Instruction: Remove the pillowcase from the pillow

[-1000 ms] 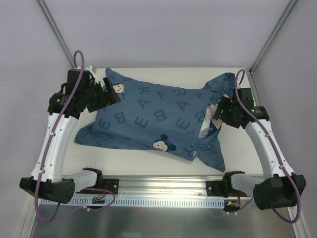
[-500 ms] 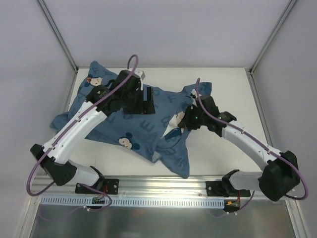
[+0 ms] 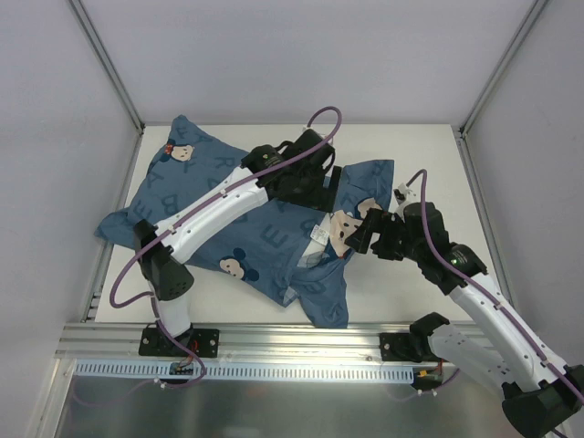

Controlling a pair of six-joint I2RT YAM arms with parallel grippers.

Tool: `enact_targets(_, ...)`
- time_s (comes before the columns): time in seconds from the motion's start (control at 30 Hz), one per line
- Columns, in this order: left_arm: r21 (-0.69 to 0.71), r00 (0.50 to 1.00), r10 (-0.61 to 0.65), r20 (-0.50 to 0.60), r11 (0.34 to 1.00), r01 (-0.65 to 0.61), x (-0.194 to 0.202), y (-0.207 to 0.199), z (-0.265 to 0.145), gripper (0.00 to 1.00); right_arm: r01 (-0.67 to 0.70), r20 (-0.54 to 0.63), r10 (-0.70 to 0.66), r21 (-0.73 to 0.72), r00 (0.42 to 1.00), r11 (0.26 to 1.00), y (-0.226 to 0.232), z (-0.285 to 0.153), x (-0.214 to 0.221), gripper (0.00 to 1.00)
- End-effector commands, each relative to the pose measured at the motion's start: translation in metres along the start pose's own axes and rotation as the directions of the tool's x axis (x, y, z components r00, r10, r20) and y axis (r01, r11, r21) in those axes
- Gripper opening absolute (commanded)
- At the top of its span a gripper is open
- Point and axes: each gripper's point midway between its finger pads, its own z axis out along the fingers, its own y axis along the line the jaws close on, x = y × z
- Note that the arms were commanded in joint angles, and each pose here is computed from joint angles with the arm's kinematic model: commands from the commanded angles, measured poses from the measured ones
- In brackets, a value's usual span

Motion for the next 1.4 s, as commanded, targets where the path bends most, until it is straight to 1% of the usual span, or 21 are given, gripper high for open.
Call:
enact_targets(0.0, -0.032, 0.997, 0.079, -0.003, 0.996, -0.079, -0.005, -0.006, 0.013, 0.85, -0.028, 0.004, 0.028, 0.064, 1.0, 0.998, -0.017, -0.014, 0.01, 0.9)
enact_targets(0.1, -0.042, 0.994, 0.098, -0.046, 0.994, -0.1, 0.003, -0.009, 0.032, 0.82, -0.039, 0.013, 0.038, 0.083, 0.999, 0.996, -0.025, -0.023, 0.015, 0.91)
enact_targets(0.2, -0.091, 0.992, 0.105, -0.069, 0.99, -0.111, 0.007, -0.001, 0.044, 0.71, -0.044, 0.014, 0.043, 0.088, 0.999, 0.995, -0.028, -0.026, 0.018, 0.91)
enact_targets(0.23, -0.116, 0.991, 0.11, -0.071, 0.986, -0.118, 0.007, 0.003, 0.047, 0.58, -0.042, 0.013, 0.041, 0.09, 0.999, 0.995, -0.028, -0.027, 0.018, 0.91)
enact_targets(0.3, -0.141, 0.991, 0.112, -0.068, 0.983, -0.12, 0.005, 0.009, 0.045, 0.4, -0.038, 0.003, 0.037, 0.085, 0.999, 0.996, -0.025, -0.026, 0.015, 0.91)
enact_targets(0.33, -0.153, 0.992, 0.107, -0.064, 0.981, -0.116, 0.003, 0.012, 0.044, 0.24, -0.03, 0.001, 0.03, 0.085, 1.0, 0.996, -0.023, -0.025, 0.013, 0.9)
enact_targets(0.37, -0.156, 0.992, 0.104, -0.069, 0.981, -0.113, 0.003, 0.015, 0.041, 0.16, -0.03, -0.015, 0.031, 0.092, 0.999, 0.995, -0.023, -0.021, 0.012, 0.91)
enact_targets(0.4, -0.161, 0.994, 0.083, -0.065, 0.983, -0.093, 0.0, 0.02, 0.038, 0.03, -0.023, -0.005, 0.023, 0.077, 1.0, 0.997, -0.016, -0.022, 0.004, 0.91)
enact_targets(0.43, -0.149, 0.996, 0.065, -0.055, 0.986, -0.073, -0.002, 0.021, 0.03, 0.0, -0.006, -0.01, 0.007, 0.069, 1.0, 0.998, -0.011, -0.02, 0.002, 0.91)
enact_targets(0.53, -0.104, 0.999, 0.008, -0.035, 0.994, -0.012, -0.006, 0.025, 0.009, 0.0, 0.051, 0.005, -0.051, 0.072, 0.999, 0.996, 0.007, -0.014, -0.017, 0.97)
enact_targets(0.6, -0.056, 1.0, -0.004, -0.03, 0.998, 0.002, -0.007, 0.019, -0.001, 0.0, 0.086, 0.002, -0.087, 0.14, 0.996, 0.986, 0.007, -0.002, -0.027, 0.97)
enact_targets(0.63, -0.032, 1.0, -0.003, -0.026, 0.999, 0.002, -0.008, 0.016, -0.007, 0.0, 0.114, 0.023, -0.117, 0.115, 0.993, 0.987, 0.027, -0.004, -0.038, 0.98)
enact_targets(0.8, 0.022, 0.999, -0.024, -0.047, 0.999, 0.025, -0.003, 0.009, -0.013, 0.0, 0.139, 0.025, -0.144, 0.145, 0.989, 0.98, 0.048, 0.028, -0.051, 0.98)
enact_targets(0.97, 0.062, 0.996, -0.043, -0.075, 0.997, 0.048, 0.003, 0.006, -0.01, 0.0, 0.101, 0.017, -0.106, 0.18, 0.994, 0.978, 0.05, 0.062, -0.049, 0.91)
enact_targets(1.07, 0.085, 0.995, -0.051, -0.08, 0.995, 0.058, 0.004, 0.005, -0.01, 0.0, 0.088, 0.015, -0.094, 0.229, 0.995, 0.969, 0.04, 0.073, -0.048, 0.74)
enact_targets(1.1, 0.097, 0.995, -0.052, -0.082, 0.993, 0.06, 0.005, 0.004, -0.013, 0.0, 0.072, 0.028, -0.081, 0.248, 0.996, 0.966, 0.035, 0.073, -0.051, 0.56)
enact_targets(1.17, 0.084, 0.994, -0.062, -0.09, 0.994, 0.069, 0.009, 0.011, -0.012, 0.0, 0.037, 0.064, -0.056, 0.278, 0.996, 0.96, 0.023, 0.067, -0.056, 0.39)
enact_targets(1.2, 0.083, 0.994, -0.067, -0.083, 0.994, 0.074, 0.009, 0.014, -0.015, 0.0, 0.007, 0.071, -0.031, 0.308, 0.997, 0.951, 0.007, 0.066, -0.056, 0.25)
enact_targets(1.23, 0.073, 0.993, -0.075, -0.095, 0.994, 0.082, 0.014, 0.019, -0.013, 0.0, -0.011, 0.096, -0.02, 0.313, 0.995, 0.95, 0.001, 0.059, -0.06, 0.18)
enact_targets(1.27, 0.072, 0.992, -0.096, -0.085, 0.992, 0.102, 0.012, 0.026, -0.017, 0.0, -0.023, 0.088, -0.008, 0.341, 0.996, 0.94, -0.015, 0.058, -0.053, 0.12)
enact_targets(1.37, 0.073, 0.987, -0.143, -0.075, 0.986, 0.148, 0.013, 0.042, -0.022, 0.0, -0.128, 0.15, 0.076, 0.377, 0.986, 0.917, -0.051, 0.043, -0.067, 0.13)
